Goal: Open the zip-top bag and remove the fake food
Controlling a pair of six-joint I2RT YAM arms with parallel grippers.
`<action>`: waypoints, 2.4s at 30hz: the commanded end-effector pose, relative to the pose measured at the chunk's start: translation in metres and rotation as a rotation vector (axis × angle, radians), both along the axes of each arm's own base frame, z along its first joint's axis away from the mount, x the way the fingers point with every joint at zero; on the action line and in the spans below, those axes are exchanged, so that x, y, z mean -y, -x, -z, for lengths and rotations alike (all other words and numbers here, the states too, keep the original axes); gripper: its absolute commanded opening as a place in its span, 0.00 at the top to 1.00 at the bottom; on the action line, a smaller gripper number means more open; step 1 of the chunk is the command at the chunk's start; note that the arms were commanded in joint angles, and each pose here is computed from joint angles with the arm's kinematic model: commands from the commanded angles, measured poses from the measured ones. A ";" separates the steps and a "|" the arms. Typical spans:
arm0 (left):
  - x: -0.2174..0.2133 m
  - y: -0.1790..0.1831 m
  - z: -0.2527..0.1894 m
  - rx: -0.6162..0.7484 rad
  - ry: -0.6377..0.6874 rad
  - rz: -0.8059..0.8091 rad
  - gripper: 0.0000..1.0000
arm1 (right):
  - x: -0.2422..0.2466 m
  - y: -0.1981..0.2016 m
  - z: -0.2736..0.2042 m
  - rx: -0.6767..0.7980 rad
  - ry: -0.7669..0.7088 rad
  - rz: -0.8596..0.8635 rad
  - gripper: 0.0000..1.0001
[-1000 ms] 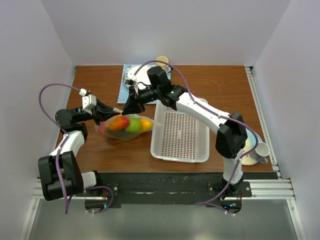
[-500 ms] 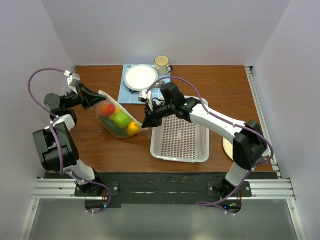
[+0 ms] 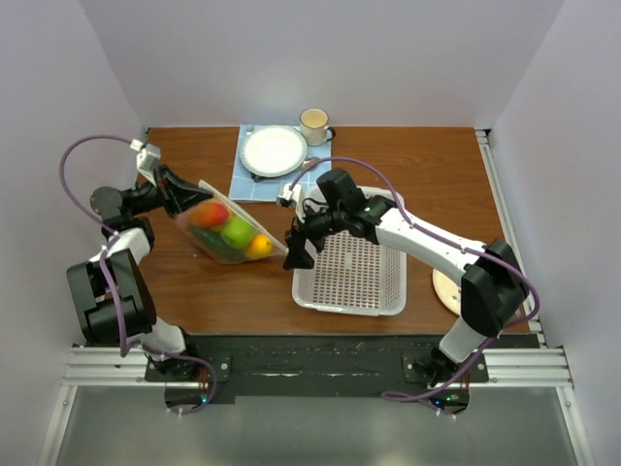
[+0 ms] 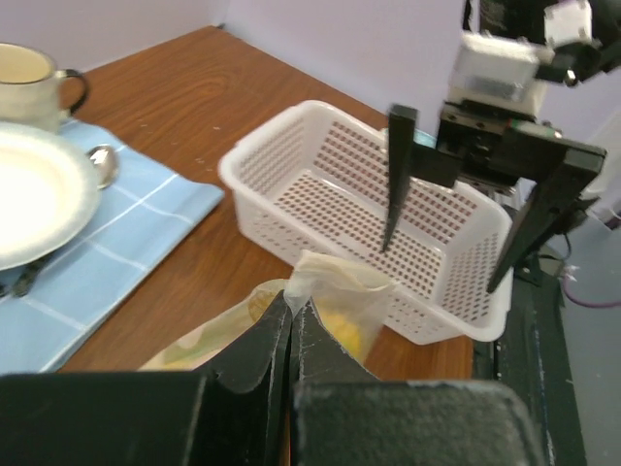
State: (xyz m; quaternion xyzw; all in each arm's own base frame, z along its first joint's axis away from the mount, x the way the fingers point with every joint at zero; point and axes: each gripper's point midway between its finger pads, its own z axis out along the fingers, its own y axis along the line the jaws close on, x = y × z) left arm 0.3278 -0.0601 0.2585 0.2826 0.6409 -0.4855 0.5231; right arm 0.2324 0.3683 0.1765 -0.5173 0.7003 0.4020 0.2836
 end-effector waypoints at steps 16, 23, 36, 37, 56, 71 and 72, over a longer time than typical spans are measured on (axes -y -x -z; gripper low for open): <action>0.048 0.053 0.003 0.495 -0.282 0.257 1.00 | -0.044 -0.078 -0.063 0.206 -0.149 0.208 0.01; 0.052 0.051 0.008 0.488 -0.273 0.274 1.00 | -0.060 -0.054 -0.038 0.169 -0.118 0.148 0.15; 0.051 0.049 0.025 0.447 -0.255 0.280 1.00 | -0.053 -0.041 -0.058 0.166 -0.167 0.145 0.18; 0.051 0.049 0.026 0.445 -0.255 0.280 1.00 | -0.054 -0.040 -0.057 0.160 -0.165 0.142 0.18; 0.057 0.049 0.019 0.484 -0.263 0.295 1.00 | -0.103 -0.049 -0.001 0.141 0.039 0.217 0.59; -0.046 -0.005 0.021 0.106 0.005 -0.175 0.00 | -0.104 -0.094 -0.104 0.260 -0.055 0.281 1.00; -0.058 -0.001 0.022 0.095 0.002 -0.213 0.00 | -0.111 -0.092 -0.100 0.226 -0.061 0.263 1.00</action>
